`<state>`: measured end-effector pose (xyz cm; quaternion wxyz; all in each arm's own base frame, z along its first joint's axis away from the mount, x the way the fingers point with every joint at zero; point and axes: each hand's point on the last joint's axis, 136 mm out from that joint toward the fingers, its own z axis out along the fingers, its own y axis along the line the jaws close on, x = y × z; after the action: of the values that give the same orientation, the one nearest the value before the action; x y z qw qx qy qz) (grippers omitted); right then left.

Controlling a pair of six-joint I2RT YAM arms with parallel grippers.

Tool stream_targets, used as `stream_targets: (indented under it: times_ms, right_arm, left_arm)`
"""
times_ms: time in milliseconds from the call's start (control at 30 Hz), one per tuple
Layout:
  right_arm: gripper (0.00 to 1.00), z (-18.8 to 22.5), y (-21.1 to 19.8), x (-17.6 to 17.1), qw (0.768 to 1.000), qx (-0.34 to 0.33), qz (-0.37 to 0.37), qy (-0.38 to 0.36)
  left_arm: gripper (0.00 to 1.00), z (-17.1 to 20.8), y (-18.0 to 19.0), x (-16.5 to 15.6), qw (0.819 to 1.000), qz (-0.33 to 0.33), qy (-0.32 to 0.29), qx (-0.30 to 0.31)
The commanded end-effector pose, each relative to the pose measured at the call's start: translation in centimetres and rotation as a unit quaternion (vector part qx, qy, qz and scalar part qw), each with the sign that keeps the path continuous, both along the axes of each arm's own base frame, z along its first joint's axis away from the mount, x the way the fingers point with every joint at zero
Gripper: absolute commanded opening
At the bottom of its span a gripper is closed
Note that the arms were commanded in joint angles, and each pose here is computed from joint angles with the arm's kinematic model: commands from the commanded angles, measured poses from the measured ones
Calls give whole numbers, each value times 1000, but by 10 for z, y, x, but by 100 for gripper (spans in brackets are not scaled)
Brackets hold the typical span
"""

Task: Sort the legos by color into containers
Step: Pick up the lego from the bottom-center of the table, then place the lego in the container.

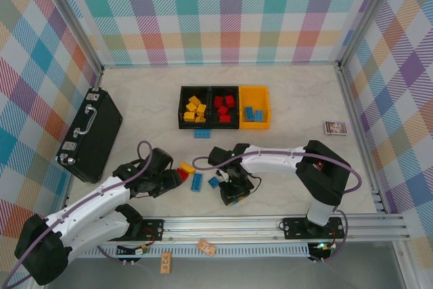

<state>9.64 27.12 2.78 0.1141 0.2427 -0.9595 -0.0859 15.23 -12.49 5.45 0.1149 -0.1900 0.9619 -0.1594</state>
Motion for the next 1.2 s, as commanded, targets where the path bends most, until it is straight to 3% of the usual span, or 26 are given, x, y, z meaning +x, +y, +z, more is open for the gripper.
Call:
stream_targets:
  times_ms: [0, 433, 700, 1000, 1167]
  right_arm:
    - [37, 14, -7, 25, 999, -6, -21, -49]
    - [37, 58, -33, 99, 985, 25, -90, -146]
    - [37, 103, -57, 179, 964, 54, -142, -217]
    - [37, 118, -73, 277, 941, 65, -211, -258]
    - [37, 108, -84, 329, 934, 47, -238, -261]
  left_arm:
    - [57, 3, -9, 4, 1000, -4, -5, -12]
    - [57, 12, -46, 27, 999, -45, -26, -9]
    - [57, 29, -89, 51, 994, -89, -53, -18]
    - [57, 49, -136, 71, 987, -131, -83, -34]
    - [57, 52, -142, 73, 986, -141, -86, -29]
